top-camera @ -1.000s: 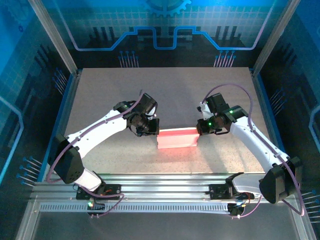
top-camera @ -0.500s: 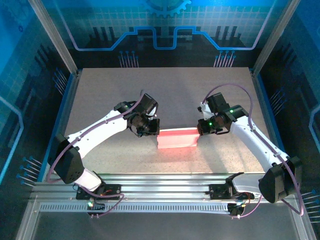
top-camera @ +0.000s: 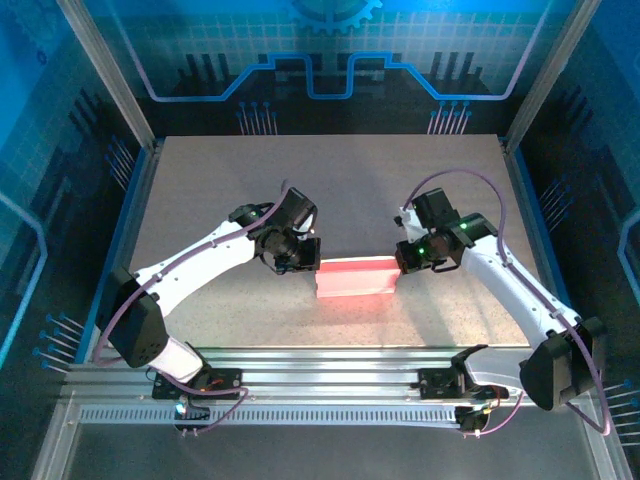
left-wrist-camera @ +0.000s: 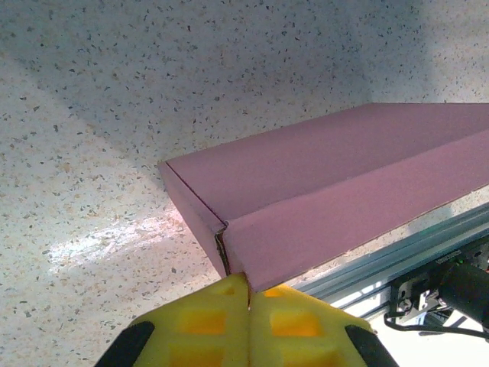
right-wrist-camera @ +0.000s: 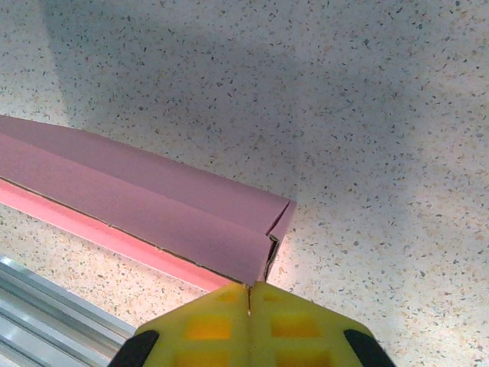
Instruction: Fold the paper box
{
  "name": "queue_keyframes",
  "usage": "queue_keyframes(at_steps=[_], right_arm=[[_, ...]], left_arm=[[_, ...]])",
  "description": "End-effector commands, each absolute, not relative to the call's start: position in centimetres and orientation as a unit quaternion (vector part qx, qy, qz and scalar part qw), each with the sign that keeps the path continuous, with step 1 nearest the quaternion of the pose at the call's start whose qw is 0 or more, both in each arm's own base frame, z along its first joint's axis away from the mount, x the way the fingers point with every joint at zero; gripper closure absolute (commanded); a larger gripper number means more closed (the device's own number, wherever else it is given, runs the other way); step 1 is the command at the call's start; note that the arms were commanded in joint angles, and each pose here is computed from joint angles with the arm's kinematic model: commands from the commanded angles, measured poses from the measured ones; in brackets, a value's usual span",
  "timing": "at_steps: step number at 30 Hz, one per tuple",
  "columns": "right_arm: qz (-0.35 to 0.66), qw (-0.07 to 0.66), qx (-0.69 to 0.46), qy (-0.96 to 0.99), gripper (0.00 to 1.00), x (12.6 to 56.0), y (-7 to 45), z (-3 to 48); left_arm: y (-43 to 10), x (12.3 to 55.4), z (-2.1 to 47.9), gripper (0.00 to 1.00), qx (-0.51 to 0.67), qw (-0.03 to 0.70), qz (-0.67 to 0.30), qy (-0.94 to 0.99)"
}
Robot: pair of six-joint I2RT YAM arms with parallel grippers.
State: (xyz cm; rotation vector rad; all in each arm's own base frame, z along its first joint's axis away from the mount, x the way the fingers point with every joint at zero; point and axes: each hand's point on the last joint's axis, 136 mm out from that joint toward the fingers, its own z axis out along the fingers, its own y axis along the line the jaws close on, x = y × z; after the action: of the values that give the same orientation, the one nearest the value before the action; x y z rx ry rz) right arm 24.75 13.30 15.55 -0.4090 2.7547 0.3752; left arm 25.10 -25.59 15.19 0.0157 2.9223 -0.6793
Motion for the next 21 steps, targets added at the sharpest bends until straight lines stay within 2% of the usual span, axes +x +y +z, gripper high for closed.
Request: queue_keyframes(at_steps=[1,6,21], right_arm=[[0.140,0.141,-0.145,0.969,1.00,23.3,13.7,14.6],[0.142,0.140,-0.144,0.969,1.00,23.2,13.8,14.5],[0.115,0.143,-0.148,0.972,1.00,23.3,13.1,13.9]], left_arm=[[-25.2,23.1,12.8,0.93,-0.012,0.018,-0.211,0.977],[-25.3,23.0,12.6,0.94,-0.015,0.018,-0.217,0.976],[-22.2,22.4,11.9,0.94,0.008,0.020,-0.133,0.991]])
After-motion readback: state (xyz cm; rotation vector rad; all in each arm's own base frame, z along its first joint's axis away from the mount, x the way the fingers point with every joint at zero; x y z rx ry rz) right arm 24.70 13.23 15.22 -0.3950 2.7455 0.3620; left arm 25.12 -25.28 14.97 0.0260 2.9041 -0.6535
